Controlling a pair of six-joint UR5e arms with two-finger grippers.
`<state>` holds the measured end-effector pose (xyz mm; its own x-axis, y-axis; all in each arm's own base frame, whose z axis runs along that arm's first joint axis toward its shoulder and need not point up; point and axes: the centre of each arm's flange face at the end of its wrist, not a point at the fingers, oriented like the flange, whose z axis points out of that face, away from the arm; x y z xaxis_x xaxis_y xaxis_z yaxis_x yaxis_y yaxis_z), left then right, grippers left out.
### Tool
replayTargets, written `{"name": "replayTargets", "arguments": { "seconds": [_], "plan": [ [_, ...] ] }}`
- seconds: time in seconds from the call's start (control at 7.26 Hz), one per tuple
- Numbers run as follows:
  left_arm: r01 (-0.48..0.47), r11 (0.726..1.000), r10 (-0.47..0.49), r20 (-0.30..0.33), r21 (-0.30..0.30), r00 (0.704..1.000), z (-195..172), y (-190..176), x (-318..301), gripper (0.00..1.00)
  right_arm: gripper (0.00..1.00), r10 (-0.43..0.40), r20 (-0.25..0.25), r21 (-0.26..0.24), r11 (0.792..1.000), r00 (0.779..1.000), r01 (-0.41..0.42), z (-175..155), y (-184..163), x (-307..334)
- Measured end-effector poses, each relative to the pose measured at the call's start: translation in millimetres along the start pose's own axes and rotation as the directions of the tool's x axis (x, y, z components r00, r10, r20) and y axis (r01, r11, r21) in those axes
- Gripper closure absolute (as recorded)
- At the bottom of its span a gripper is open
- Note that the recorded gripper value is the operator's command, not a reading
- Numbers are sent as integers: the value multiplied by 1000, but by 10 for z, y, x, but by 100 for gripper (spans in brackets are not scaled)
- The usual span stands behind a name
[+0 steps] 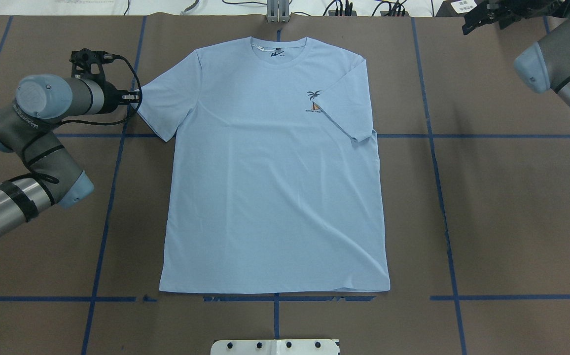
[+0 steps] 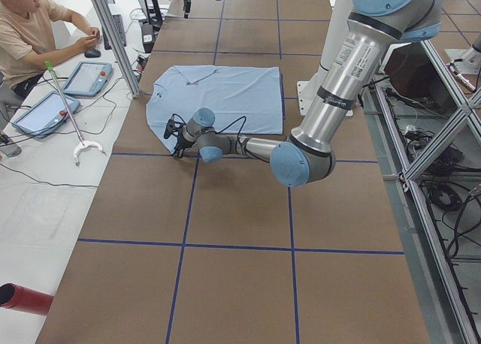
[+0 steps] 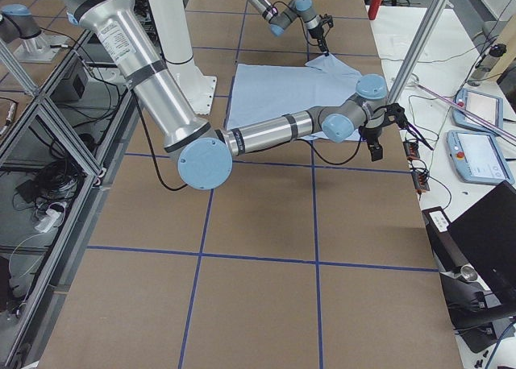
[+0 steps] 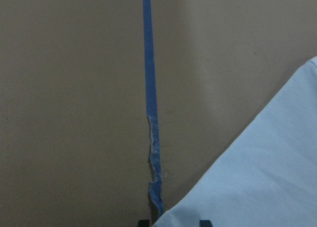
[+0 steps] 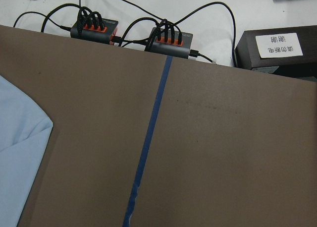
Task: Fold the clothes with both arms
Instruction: 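Fold the sleeve nearest the left gripper inward onto the shirt body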
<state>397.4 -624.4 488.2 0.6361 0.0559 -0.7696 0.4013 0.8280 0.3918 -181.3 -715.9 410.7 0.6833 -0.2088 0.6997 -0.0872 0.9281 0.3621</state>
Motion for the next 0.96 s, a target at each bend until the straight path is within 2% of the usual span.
{"name": "replayTargets", "arguments": {
  "seconds": [0.55,0.69,0.96],
  "plan": [
    [-5,1000,5,-21,15,1000,-91,-103,198,100,0,0,-1,0,1000,1000,0,2,1,1],
    [-4,1000,4,-15,21,1000,-129,-199,370,100,0,0,-1,0,1000,1000,0,0,0,1],
    [-14,1000,13,44,4,999,-176,-332,1062,100,0,1,0,1,1000,1000,-1,-5,-2,-4]
  ]
}}
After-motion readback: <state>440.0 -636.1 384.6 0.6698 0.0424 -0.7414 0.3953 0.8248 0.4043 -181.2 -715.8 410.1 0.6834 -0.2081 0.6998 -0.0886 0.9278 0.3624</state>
